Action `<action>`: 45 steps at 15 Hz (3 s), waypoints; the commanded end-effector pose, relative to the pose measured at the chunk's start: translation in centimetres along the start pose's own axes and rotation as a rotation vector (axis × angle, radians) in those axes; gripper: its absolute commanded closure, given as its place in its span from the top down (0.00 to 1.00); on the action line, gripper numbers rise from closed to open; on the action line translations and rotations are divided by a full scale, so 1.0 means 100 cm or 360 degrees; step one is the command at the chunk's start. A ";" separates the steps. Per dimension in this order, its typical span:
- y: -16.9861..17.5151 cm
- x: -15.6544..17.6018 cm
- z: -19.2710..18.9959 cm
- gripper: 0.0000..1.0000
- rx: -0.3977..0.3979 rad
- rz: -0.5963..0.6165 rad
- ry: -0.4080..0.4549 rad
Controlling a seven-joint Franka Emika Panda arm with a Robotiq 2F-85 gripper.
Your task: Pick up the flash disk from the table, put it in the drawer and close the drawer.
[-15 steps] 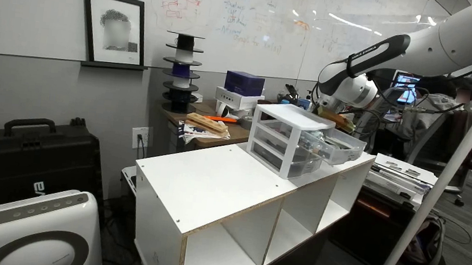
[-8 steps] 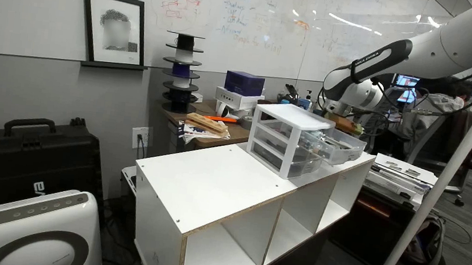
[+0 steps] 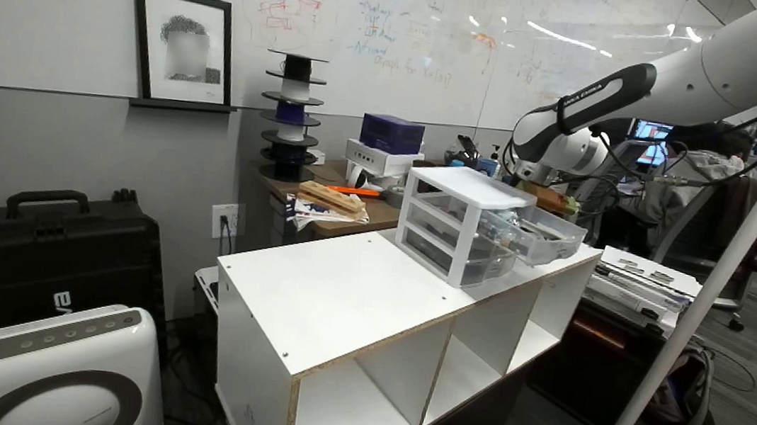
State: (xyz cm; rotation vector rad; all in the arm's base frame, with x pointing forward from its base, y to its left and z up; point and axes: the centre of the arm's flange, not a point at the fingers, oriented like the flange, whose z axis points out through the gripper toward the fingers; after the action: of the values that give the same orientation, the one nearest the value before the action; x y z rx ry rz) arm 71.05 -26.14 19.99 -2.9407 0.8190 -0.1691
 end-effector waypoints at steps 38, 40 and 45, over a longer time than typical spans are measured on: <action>-0.082 -0.246 -0.201 0.05 -0.0104 -0.1029 -0.0164; -0.080 -0.250 -0.182 0.05 -0.0042 -0.1026 -0.0163; -0.076 -0.259 -0.161 0.33 0.0081 -0.1033 -0.0122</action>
State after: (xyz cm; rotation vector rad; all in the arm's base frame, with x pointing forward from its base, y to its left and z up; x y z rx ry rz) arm 51.44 -7.12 35.00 -3.0651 -0.1410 -0.0235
